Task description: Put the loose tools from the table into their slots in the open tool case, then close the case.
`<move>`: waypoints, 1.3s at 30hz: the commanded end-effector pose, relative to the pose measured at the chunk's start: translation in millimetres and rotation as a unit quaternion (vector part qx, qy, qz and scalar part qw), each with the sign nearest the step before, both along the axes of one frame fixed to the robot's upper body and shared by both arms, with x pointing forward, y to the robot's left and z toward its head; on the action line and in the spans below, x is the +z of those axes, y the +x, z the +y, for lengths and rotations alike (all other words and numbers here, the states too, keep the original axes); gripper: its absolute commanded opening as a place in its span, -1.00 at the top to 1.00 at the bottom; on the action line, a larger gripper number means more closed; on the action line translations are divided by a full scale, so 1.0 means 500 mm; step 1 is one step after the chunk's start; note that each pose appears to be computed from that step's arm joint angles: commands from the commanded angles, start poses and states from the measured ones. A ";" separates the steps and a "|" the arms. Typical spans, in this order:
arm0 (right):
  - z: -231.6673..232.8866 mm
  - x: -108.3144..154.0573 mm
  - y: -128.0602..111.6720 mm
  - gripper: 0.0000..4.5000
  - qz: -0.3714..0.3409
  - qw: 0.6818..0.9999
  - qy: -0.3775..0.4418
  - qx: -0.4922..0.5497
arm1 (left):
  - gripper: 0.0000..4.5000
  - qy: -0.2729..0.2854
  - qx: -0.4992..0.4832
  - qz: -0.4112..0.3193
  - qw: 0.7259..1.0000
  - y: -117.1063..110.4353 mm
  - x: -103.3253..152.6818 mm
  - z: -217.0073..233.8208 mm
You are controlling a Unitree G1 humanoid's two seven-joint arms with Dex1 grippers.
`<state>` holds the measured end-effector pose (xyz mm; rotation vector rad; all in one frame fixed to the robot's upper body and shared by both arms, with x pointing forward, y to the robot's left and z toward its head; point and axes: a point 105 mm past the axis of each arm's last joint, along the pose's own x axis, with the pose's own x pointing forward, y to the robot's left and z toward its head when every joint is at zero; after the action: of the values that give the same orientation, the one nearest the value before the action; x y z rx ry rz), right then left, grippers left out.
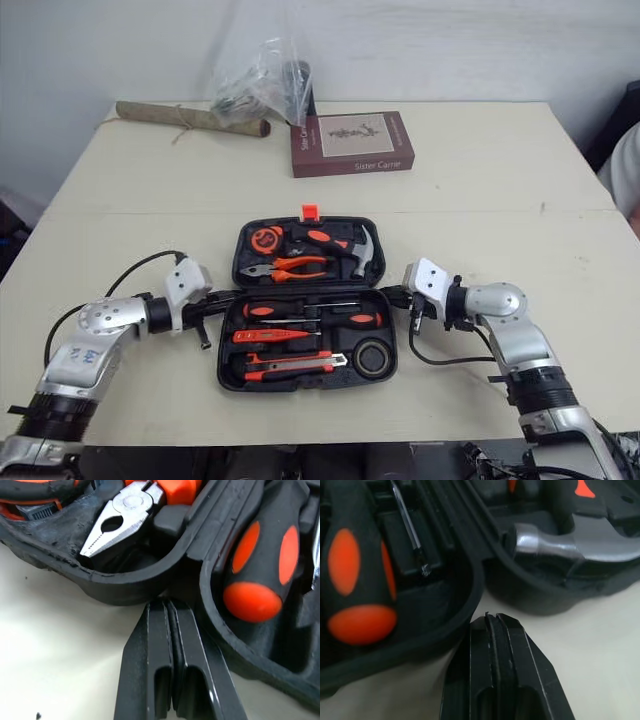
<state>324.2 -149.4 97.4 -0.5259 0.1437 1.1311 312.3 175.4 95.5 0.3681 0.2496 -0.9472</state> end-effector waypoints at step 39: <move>-0.082 0.093 0.020 -0.25 0.039 0.997 -0.010 -0.059 | 0.64 -0.079 0.070 -0.046 0.993 -0.028 0.122 0.122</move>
<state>334.9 -191.8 130.0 -0.5033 0.2856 1.0420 302.9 240.2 128.3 0.2395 0.2023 -0.7731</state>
